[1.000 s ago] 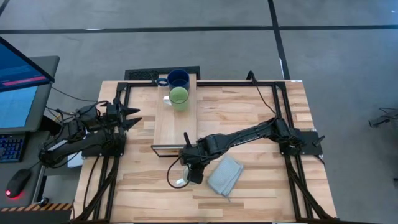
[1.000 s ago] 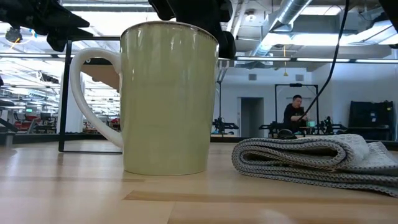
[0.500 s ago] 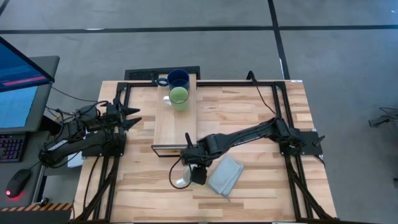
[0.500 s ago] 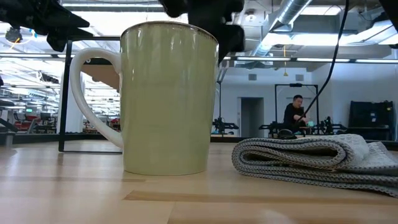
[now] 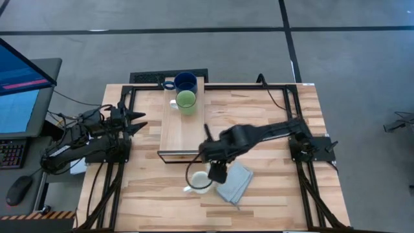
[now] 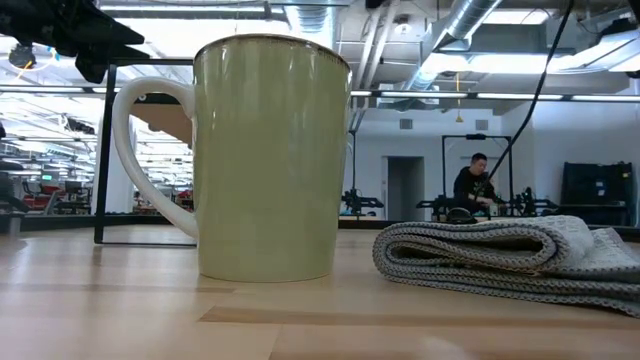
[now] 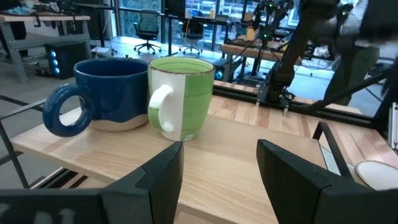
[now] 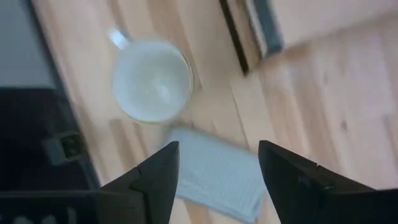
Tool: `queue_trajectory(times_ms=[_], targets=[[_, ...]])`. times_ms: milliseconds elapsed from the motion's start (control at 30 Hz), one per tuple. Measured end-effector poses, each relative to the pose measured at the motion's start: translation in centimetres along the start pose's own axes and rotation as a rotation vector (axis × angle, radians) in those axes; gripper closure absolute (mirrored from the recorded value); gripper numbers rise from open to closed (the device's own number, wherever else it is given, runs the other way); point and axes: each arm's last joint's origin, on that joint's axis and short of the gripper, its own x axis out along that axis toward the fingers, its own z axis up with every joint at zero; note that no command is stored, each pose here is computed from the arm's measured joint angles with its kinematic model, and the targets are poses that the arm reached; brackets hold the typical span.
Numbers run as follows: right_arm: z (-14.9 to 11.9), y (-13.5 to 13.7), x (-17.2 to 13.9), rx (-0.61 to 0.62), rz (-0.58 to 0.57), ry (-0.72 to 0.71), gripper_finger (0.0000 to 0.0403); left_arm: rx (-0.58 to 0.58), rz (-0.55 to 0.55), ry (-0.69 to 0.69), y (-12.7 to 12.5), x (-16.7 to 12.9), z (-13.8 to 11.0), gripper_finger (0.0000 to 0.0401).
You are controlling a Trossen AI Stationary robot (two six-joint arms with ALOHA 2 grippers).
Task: Stack small to large cups/mugs on shelf
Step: Put the white yellow mug on the shelf
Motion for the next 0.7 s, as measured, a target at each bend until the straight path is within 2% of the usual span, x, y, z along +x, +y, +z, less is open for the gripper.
queue_trajectory(times_ms=[100,233,367,467,567,700], targets=[[-1.5,-1.0,-2.8,-0.034,-0.071,-0.011,0.0163,0.000,0.000,0.000,0.0,0.0,0.0,0.0207],[-2.9,-1.4,-6.3,-0.136,-0.214,-0.189,0.0163,0.000,0.000,0.005,0.0,0.1,0.0,0.0207],[-5.2,-2.5,-11.1,-0.290,-0.438,-0.381,0.0163,-0.004,0.002,0.005,0.0,0.1,0.0,0.0207],[-7.0,-3.6,-14.3,-0.359,-0.551,-0.481,0.0163,-0.004,0.003,0.007,0.0,0.1,0.0,0.0207],[-9.2,-5.6,-17.7,-0.368,-0.566,-0.556,0.0163,-0.005,0.018,0.005,0.1,0.1,0.0,0.0207],[-12.4,-9.0,-20.9,-0.288,-0.553,-0.630,0.0163,-0.015,0.056,0.004,0.2,0.1,0.0,0.0207]])
